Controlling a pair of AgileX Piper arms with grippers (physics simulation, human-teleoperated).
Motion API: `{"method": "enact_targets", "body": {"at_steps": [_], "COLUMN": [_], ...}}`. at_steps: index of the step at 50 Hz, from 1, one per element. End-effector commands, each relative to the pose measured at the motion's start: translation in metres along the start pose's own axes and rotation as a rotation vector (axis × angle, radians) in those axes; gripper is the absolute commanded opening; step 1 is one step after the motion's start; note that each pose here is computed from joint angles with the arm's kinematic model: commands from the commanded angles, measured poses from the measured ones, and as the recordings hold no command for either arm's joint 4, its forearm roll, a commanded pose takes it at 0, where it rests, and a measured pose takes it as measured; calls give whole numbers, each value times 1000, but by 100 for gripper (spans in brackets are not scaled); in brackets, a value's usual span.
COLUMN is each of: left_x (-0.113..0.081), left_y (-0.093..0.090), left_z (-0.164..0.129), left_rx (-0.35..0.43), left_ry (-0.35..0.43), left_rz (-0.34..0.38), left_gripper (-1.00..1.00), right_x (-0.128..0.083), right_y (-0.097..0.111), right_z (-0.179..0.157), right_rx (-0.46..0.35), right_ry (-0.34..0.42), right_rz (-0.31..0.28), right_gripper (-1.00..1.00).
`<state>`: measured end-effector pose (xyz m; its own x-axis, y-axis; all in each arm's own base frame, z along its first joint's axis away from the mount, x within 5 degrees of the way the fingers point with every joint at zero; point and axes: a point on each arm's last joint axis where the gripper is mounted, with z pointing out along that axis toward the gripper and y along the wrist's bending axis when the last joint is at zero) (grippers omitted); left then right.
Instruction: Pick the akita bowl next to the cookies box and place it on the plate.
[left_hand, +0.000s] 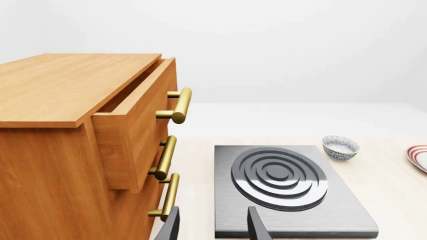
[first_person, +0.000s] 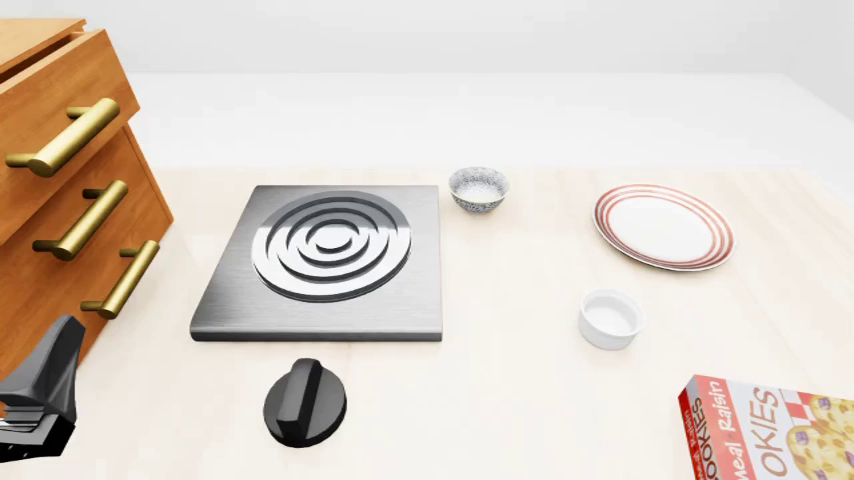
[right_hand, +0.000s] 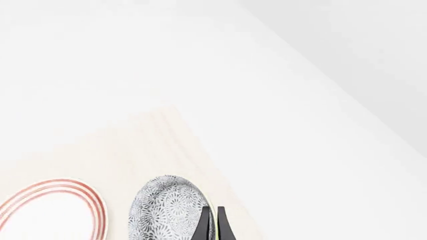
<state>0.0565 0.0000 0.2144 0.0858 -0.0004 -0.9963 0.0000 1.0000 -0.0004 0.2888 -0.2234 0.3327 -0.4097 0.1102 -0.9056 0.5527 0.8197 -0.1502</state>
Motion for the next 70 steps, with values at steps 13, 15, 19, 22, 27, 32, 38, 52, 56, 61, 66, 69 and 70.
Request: {"method": "enact_targets", "body": {"at_steps": [13, 15, 19, 22, 27, 32, 38, 52, 56, 61, 66, 69, 70], "left_x": [0, 0, 0, 0, 0, 0, 0, 0, 0, 0, 0, 0, 0], "left_y": [0, 0, 0, 0, 0, 0, 0, 0, 0, 0, 0, 0, 0], "left_z": [0, 0, 0, 0, 0, 0, 0, 0, 0, 0, 0, 0, 0], "left_rx": [0, 0, 0, 0, 0, 0, 0, 0, 0, 0, 0, 0, 0], "left_ry": [0, 0, 0, 0, 0, 0, 0, 0, 0, 0, 0, 0, 0], "left_rz": [0, 0, 0, 0, 0, 0, 0, 0, 0, 0, 0, 0, 0], "left_gripper": [100, 100, 100, 100, 100, 100, 100, 100, 100, 100, 100, 100, 100], "right_x": [-61, -60, -56, -52, -43, -25, 6, 102, 106, 110, 112, 115, 115], "right_y": [84, 90, 109, 117, 138, 164, 196, 244, 244, 242, 240, 237, 235], "right_z": [-23, -18, -10, -4, 4, 13, 25, 69, 73, 79, 81, 84, 84], "right_rx": [-231, -242, -282, -295, -333, -379, -427, -472, -471, -462, -459, -452, -448], "right_ry": [-56, -50, -32, -22, 6, 46, 85, 182, 185, 182, 180, 179, 177], "right_rz": [175, 182, 198, 185, 189, 186, 156, 79, 71, 52, 46, 42, 40], "right_gripper": [-100, -100, -100, -100, -100, -100, -100, -100, -100, -100, -100, -100, -100]}}
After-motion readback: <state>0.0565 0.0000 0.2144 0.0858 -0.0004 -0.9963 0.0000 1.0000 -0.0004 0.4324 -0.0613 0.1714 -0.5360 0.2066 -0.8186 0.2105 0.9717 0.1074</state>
